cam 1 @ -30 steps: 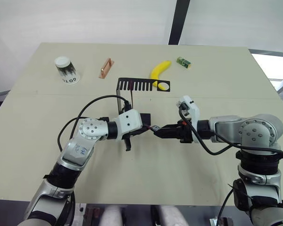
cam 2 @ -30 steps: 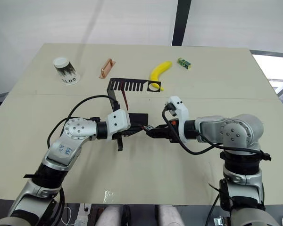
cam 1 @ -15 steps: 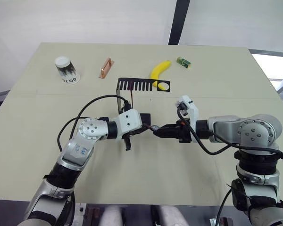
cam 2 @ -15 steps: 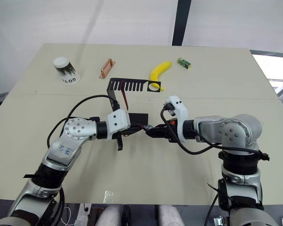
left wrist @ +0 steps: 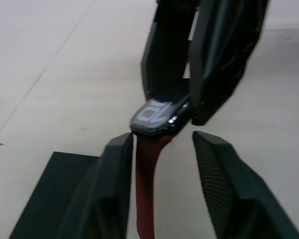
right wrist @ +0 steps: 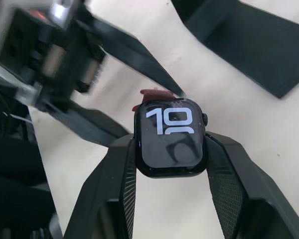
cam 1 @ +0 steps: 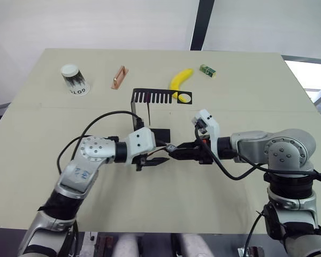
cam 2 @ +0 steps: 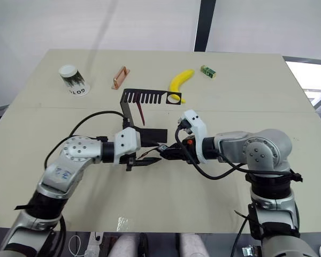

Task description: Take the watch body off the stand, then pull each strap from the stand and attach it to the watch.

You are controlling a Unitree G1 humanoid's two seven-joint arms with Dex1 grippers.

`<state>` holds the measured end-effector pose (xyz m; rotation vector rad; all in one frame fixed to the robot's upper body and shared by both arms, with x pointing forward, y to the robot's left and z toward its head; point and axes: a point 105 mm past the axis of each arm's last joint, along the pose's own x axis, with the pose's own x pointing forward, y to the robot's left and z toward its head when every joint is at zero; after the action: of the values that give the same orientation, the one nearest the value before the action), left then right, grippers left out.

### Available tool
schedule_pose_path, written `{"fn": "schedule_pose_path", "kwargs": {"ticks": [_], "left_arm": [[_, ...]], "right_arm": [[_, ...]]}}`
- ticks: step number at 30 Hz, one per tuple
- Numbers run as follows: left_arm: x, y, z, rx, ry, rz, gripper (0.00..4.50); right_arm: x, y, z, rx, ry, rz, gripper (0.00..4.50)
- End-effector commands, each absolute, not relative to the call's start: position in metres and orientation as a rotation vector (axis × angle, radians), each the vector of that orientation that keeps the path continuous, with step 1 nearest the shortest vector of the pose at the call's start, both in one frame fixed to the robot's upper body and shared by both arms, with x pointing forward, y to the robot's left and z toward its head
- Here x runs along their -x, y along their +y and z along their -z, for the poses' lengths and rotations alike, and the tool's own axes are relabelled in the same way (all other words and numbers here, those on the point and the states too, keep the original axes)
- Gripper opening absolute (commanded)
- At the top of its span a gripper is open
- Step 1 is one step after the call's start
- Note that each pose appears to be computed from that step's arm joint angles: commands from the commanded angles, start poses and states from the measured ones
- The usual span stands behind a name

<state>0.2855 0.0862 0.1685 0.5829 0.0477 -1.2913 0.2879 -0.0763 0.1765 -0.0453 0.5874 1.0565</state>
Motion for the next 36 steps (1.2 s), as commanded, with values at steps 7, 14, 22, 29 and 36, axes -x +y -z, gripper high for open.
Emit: {"fn": "schedule_pose_path", "kwargs": {"ticks": [7, 14, 22, 29, 36], "left_arm": [[-0.256, 0.127, -0.201, -0.478, 0.091, 1.419, 4.47], [-0.251, 0.132, -0.206, -0.454, 0.102, 1.446, 4.47], [-0.248, 0.128, -0.202, -0.457, 0.100, 1.456, 4.47], [-0.248, 0.125, -0.201, -0.472, 0.089, 1.459, 4.47], [-0.263, 0.113, -0.189, -0.703, -0.049, 1.343, 4.47]], "right_arm": [[-0.274, -0.077, -0.190, 0.342, 0.326, -1.265, 1.52], [-0.266, -0.084, -0.186, 0.549, 0.156, -1.380, 1.52], [-0.268, -0.091, -0.178, 0.704, 0.060, -1.391, 1.52], [-0.269, -0.093, -0.173, 0.720, 0.066, -1.385, 1.52], [-0.281, -0.092, -0.172, 0.352, 0.330, -1.252, 1.52]]}}
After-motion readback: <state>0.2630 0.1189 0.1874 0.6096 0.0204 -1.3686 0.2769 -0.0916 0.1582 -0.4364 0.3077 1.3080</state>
